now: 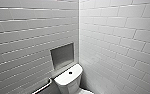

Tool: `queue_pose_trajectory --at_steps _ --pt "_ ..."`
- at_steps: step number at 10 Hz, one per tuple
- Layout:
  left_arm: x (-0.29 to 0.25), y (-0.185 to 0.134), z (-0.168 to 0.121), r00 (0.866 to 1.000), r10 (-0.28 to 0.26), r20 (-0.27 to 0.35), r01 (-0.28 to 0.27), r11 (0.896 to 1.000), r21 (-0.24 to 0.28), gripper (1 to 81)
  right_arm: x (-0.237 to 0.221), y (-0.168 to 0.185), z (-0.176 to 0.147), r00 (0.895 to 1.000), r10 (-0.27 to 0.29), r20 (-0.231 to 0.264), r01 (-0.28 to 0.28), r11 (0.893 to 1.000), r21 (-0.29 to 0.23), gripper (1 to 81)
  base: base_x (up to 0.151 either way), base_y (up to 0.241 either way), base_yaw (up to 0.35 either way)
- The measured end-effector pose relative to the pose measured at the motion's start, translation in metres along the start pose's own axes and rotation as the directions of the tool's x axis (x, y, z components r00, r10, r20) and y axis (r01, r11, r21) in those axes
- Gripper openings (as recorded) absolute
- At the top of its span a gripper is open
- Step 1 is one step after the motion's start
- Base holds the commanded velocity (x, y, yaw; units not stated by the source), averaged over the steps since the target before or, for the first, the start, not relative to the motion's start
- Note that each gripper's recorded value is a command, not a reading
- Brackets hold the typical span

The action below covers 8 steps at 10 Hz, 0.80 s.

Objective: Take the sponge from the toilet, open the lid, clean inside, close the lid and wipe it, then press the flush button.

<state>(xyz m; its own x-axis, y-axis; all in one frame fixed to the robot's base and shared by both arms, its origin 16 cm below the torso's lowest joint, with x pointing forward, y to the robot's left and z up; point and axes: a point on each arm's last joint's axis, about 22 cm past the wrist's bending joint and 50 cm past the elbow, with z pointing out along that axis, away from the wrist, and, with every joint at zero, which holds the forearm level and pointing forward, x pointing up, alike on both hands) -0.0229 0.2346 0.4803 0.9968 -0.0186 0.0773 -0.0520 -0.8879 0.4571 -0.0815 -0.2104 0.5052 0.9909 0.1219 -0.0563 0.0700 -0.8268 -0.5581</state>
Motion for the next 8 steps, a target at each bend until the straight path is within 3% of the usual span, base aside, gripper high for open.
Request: queue_pose_trajectory --at_steps 4,6,8 --pt "0.079 0.003 -0.077 0.994 0.035 -0.104 -0.044 0.995 -0.084 81.1 -0.003 -0.004 -0.007 1.000 0.006 0.002 -0.006 1.000 0.015 1.0 0.000 0.000 0.000" --pt "0.138 0.019 -0.118 0.986 0.079 -0.147 -0.097 0.987 -0.125 81.1 -0.007 -0.003 -0.008 1.000 0.014 0.013 -0.014 1.000 0.015 1.0 0.000 0.000 0.000" --pt "0.220 0.044 -0.156 0.967 0.134 -0.215 -0.169 0.973 -0.158 81.1 -0.016 -0.005 -0.007 0.999 0.031 0.039 -0.031 0.999 0.020 1.0 0.000 0.000 0.000"
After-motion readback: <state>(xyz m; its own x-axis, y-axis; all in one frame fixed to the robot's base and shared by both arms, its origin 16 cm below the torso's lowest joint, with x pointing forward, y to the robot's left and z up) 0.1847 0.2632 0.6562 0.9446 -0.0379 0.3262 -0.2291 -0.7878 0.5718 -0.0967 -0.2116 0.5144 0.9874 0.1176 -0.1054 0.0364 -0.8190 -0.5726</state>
